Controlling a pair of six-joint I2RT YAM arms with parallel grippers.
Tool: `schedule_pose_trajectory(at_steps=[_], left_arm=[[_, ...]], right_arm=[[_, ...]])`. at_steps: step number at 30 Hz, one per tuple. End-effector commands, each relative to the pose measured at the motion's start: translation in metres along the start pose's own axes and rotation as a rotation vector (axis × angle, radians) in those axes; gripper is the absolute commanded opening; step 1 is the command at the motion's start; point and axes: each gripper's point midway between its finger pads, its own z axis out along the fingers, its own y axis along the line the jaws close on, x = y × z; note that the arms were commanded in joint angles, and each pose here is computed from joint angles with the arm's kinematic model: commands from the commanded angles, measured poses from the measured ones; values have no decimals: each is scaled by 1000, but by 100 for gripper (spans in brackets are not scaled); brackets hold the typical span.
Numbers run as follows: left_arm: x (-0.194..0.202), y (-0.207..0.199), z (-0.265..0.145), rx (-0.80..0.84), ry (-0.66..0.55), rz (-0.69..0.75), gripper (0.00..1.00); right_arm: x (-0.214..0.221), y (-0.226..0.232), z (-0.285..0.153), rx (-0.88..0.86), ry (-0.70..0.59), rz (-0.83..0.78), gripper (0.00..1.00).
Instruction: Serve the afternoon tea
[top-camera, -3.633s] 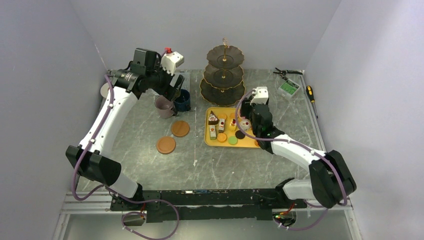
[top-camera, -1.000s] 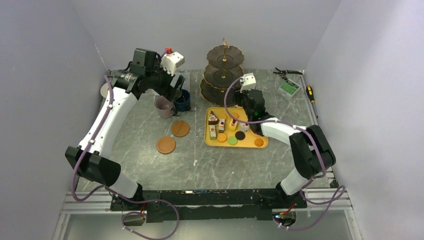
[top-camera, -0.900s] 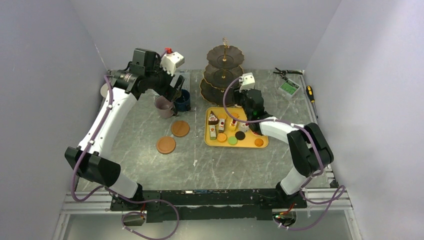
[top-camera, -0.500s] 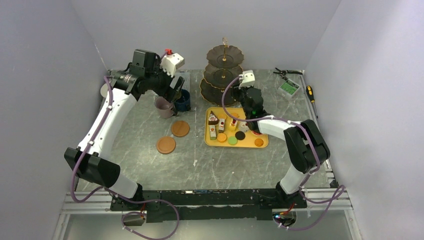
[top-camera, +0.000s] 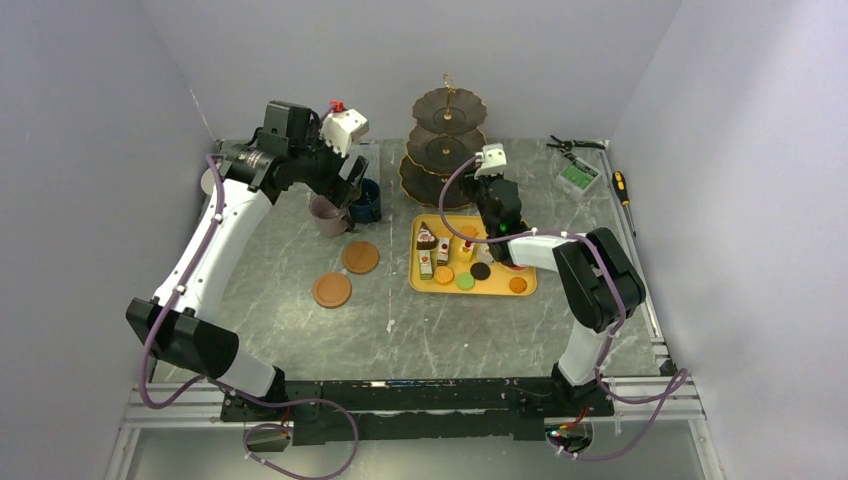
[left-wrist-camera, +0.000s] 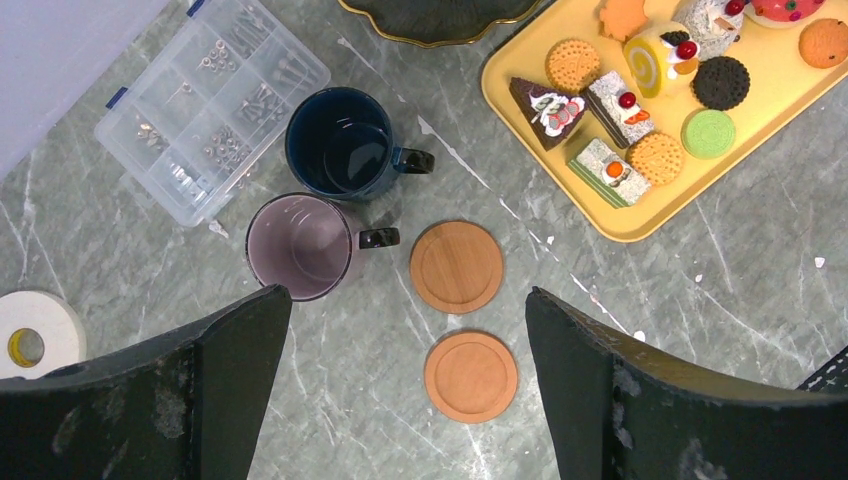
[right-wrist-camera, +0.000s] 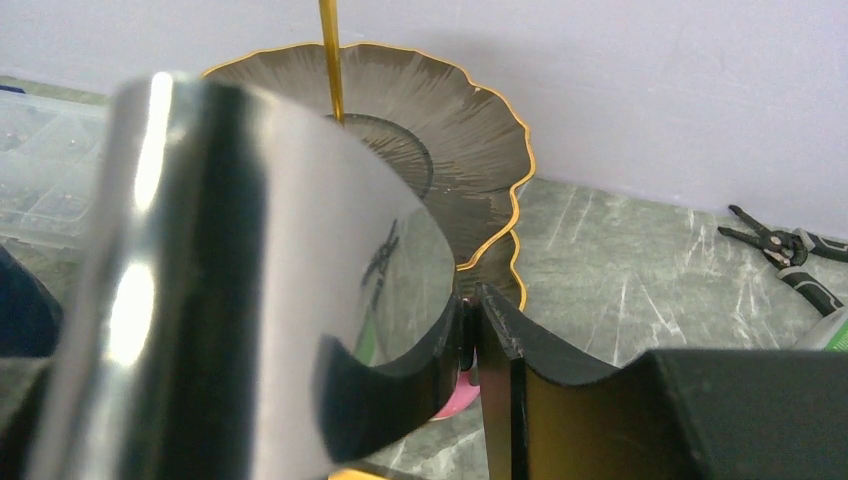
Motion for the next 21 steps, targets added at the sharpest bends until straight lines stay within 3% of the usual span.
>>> schedule_pose_trajectory(at_steps=[1,9,21], left_arm=[[-11,-3,-14,1,-54,27,94],[-13,-5,-15,10,-61,19,94],[-13,-8,-18,19,-63,12,94]], right_arm=[[-42,-3,-1,5,-136,36,49],[-43,-1,-12,-21,-134,44,64],[-57,-5,-22,-19,-152,35,65]])
